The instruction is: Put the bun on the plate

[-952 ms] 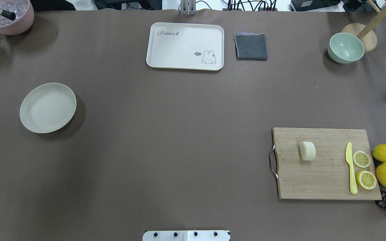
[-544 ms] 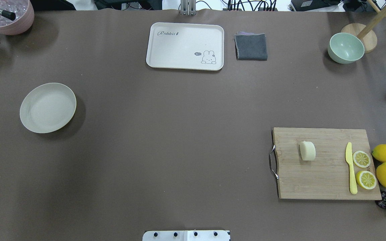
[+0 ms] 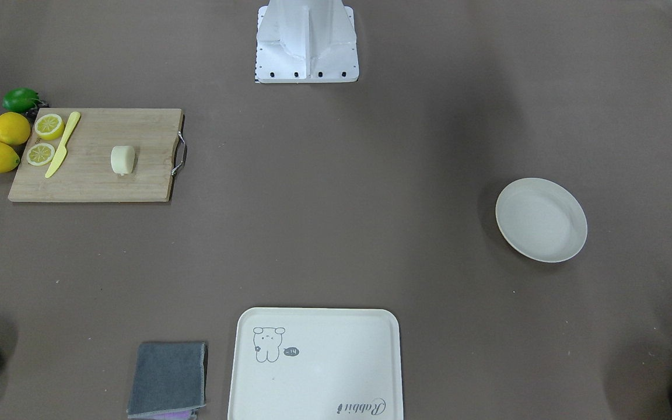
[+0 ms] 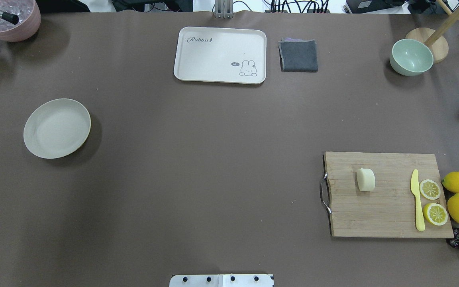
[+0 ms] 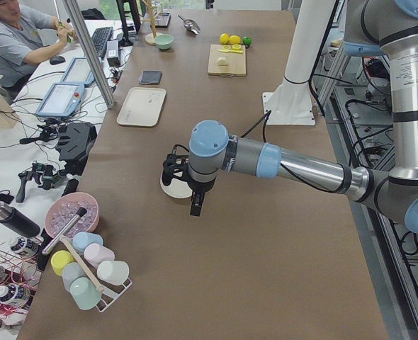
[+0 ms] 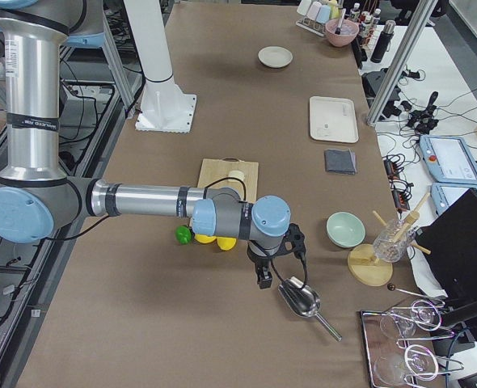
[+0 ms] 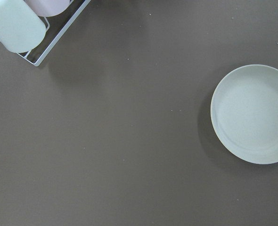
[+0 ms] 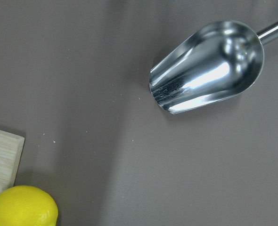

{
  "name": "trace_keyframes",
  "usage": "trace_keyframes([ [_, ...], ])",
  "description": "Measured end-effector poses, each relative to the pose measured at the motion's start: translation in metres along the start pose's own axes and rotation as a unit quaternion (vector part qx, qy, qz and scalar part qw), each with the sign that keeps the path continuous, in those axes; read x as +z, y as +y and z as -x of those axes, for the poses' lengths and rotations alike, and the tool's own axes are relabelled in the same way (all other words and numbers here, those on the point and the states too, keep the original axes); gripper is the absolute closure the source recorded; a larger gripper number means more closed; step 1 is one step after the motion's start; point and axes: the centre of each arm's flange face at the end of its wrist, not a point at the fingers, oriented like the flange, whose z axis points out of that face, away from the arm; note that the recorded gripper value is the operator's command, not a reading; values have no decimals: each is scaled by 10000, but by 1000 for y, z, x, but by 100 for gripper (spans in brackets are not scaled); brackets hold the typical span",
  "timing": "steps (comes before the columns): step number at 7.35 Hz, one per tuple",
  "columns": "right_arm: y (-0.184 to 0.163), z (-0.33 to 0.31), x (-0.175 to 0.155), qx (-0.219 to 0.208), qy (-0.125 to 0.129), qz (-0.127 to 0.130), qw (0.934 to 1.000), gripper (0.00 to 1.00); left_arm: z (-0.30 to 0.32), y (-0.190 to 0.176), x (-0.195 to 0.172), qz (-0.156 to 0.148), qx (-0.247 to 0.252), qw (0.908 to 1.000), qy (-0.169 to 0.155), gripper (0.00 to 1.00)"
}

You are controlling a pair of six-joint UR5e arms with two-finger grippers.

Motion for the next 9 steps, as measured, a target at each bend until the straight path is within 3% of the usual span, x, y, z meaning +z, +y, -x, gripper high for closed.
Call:
trace_keyframes([
  [4,5,2,-1,-52,9,-5,10000,0,-19,13,-18,-164,121,9997,99,3],
  [7,10,14,-9,-120,-51,-108,9999,0,-34,13,-21,-274,-239,9977,568,6],
  [9,8,21,-11,-11,-279,-176,9995,0,-40,1,9,-123,12,9974,714,6],
])
